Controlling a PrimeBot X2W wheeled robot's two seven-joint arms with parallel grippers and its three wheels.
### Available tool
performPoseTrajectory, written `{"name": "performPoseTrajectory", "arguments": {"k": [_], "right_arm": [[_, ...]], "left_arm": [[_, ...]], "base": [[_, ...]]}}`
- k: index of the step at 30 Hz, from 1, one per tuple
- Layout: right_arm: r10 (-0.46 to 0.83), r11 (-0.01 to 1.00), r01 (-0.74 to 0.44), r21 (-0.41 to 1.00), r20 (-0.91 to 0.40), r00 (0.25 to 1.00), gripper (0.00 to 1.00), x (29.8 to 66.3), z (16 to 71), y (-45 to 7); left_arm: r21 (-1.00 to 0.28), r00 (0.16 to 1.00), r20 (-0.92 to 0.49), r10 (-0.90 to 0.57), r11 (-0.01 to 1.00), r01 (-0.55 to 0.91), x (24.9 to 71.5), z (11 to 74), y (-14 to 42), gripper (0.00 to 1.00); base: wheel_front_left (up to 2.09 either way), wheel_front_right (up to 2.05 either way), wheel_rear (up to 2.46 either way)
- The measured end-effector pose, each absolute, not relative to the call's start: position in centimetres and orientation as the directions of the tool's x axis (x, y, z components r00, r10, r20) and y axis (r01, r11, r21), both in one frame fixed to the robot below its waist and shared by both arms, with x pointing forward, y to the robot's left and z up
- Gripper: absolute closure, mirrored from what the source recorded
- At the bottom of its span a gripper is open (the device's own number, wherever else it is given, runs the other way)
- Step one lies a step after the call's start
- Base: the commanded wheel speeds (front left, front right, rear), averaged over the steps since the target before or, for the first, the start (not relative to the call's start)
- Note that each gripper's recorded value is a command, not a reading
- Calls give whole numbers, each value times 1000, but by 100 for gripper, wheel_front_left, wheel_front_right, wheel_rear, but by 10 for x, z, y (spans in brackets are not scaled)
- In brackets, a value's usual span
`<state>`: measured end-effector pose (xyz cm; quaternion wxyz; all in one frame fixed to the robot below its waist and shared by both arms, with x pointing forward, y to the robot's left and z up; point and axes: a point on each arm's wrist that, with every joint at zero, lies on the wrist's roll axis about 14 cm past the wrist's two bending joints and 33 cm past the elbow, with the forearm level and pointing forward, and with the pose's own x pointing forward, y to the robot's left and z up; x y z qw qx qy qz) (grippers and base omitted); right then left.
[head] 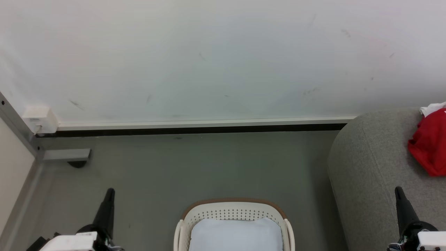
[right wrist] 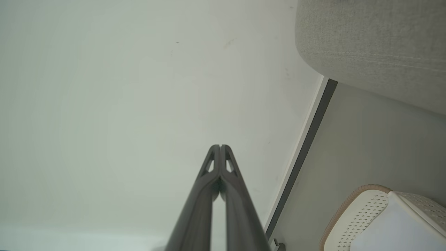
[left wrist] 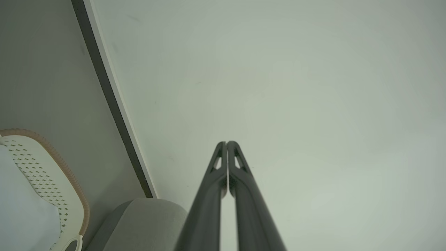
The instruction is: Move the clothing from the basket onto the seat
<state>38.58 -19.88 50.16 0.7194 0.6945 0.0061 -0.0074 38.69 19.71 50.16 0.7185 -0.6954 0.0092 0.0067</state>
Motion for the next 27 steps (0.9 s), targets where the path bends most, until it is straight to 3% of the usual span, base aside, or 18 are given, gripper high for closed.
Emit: {"name": "performPoseTrajectory", "arguments": {"k": [7, 27], "right_arm": [[2, -8, 11, 1000, -11, 1000, 100, 387, 503, -198], [2, -8, 11, 1000, -11, 1000, 100, 387, 503, -198]], "left_arm": [[-1000, 1000, -14, 0, -1, -14, 388, 503, 199, 100], [-1000, 1000, -13, 0, -1, -13, 388, 504, 199, 100]], "base": [[0, 0, 0], [0, 0, 0]]}}
